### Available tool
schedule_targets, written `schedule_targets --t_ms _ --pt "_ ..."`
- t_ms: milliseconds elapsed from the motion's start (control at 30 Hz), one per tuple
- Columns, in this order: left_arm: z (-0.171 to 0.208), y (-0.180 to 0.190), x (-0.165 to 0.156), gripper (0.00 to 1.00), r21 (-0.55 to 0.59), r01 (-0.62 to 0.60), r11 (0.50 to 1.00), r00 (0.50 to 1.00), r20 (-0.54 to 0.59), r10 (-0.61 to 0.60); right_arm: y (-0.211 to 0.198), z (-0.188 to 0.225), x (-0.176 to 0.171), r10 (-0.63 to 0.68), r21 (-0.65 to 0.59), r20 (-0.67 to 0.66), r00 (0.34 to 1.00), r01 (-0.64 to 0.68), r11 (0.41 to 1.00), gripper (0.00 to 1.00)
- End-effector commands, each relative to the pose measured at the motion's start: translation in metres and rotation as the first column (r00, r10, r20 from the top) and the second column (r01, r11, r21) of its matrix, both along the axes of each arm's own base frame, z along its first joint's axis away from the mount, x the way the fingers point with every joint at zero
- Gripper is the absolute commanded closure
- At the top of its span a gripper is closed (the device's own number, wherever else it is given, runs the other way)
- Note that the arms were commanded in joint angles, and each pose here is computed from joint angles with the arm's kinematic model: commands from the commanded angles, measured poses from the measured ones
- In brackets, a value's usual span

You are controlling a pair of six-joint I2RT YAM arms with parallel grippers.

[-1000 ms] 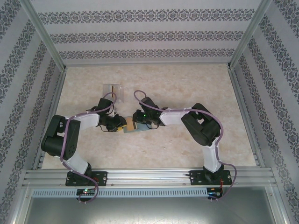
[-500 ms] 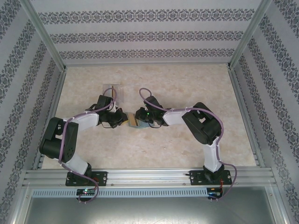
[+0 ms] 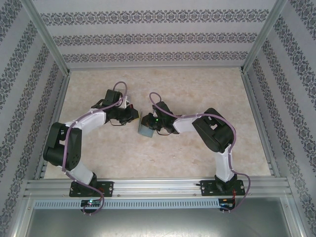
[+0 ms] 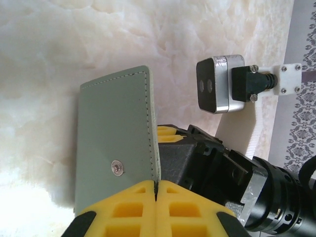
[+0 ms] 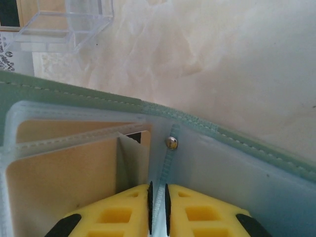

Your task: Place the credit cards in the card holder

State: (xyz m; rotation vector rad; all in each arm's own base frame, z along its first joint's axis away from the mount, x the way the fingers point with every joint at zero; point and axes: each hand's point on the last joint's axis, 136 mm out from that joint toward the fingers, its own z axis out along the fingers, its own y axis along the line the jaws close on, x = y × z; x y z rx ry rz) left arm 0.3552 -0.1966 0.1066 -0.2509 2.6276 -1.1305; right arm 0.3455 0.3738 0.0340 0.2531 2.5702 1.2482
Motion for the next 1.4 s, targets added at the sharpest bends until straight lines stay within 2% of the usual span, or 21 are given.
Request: schedule_targets --t_ms 0,467,967,1367 --pt "-0.005 -0.011 -0.003 0.98 0.037 0.07 0.997 0.997 -0.015 -0.07 0.0 -0.001 -0.009 0.016 0.018 -0.033 0.999 -0.016 1.0 0.82" --pt "-0.03 -0.042 -0.028 1.0 0.16 0.237 0.958 0.971 -0.066 -0.229 -0.019 0.006 -0.002 -0.061 0.112 -0.13 0.99 0.076 0.991 0.77" --pt "-0.048 -0.042 -0.045 1.0 0.272 0.261 0.926 0.965 -0.05 -0.257 -0.051 0.011 -0.015 -0.184 0.1 -0.194 0.964 0.206 0.973 0.65" --pt "-0.047 -0.038 -0.044 1.0 0.338 0.236 0.911 0.97 -0.025 -0.242 -0.073 0.016 -0.023 -0.263 0.072 -0.157 0.952 0.277 0.958 0.66"
